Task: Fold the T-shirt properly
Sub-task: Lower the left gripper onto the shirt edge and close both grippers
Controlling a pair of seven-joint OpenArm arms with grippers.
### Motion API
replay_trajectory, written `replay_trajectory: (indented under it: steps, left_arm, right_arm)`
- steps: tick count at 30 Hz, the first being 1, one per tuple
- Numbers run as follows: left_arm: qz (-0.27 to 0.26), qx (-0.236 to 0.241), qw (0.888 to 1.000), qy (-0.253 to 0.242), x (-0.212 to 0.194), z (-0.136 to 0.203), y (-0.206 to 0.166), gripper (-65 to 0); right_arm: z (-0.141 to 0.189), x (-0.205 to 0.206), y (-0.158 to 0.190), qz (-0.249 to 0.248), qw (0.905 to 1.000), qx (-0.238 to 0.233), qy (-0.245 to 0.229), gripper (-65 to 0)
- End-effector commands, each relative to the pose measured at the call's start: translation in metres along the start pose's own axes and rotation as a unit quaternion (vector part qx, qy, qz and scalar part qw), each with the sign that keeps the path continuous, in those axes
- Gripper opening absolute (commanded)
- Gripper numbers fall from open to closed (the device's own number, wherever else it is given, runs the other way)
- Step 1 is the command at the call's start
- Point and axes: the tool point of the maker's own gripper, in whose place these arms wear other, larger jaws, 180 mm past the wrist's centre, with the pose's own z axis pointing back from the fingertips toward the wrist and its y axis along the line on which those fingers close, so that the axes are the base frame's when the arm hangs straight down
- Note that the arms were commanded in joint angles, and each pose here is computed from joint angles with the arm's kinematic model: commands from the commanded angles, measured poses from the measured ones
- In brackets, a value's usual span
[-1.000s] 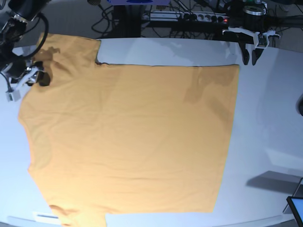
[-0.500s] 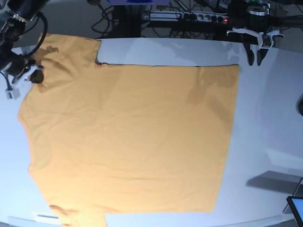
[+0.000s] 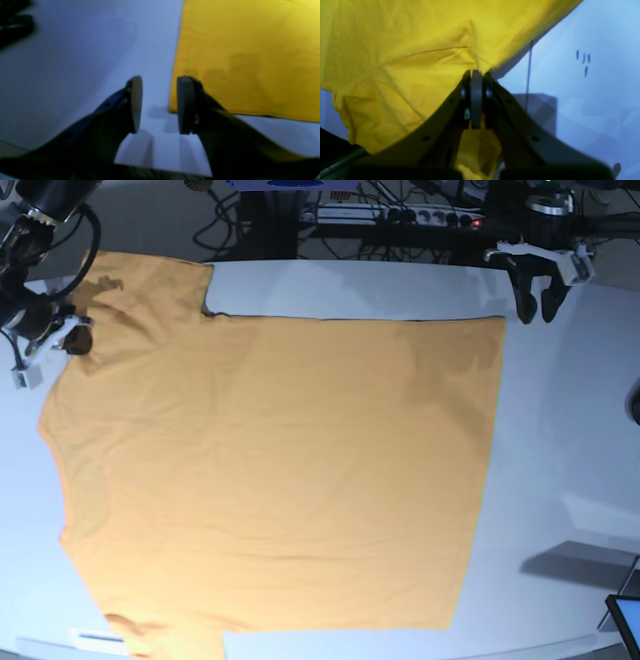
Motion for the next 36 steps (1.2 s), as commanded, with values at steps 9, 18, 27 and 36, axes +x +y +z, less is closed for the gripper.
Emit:
replay_trajectory:
  steps: [9, 18, 27, 36]
  left_arm:
    - [0.062, -0.007, 0.997, 0.053, 0.001, 0.006, 0.020, -41.8]
    - [0.074, -0.020, 0.992, 0.099, -0.017, 0.003, 0.012, -41.8]
    - [0.090, -0.024, 0.984, 0.151, -0.045, -0.006, 0.013, -42.0]
    - [0.097, -0.067, 0.986, 0.120, -0.032, 0.000, 0.007, -39.0]
  right_arm:
    - [0.007, 0.006, -0.004, 0.009, 0.9999, -0.005, -0.011, -64.4]
    - [0.007, 0.001, -0.005, 0.007, 0.9999, -0.006, -0.006, -64.6]
    - [0.008, -0.003, -0.006, 0.007, 0.9999, -0.008, -0.001, -64.6]
    - [0.008, -0.003, -0.006, 0.007, 0.9999, -0.008, -0.001, -64.6]
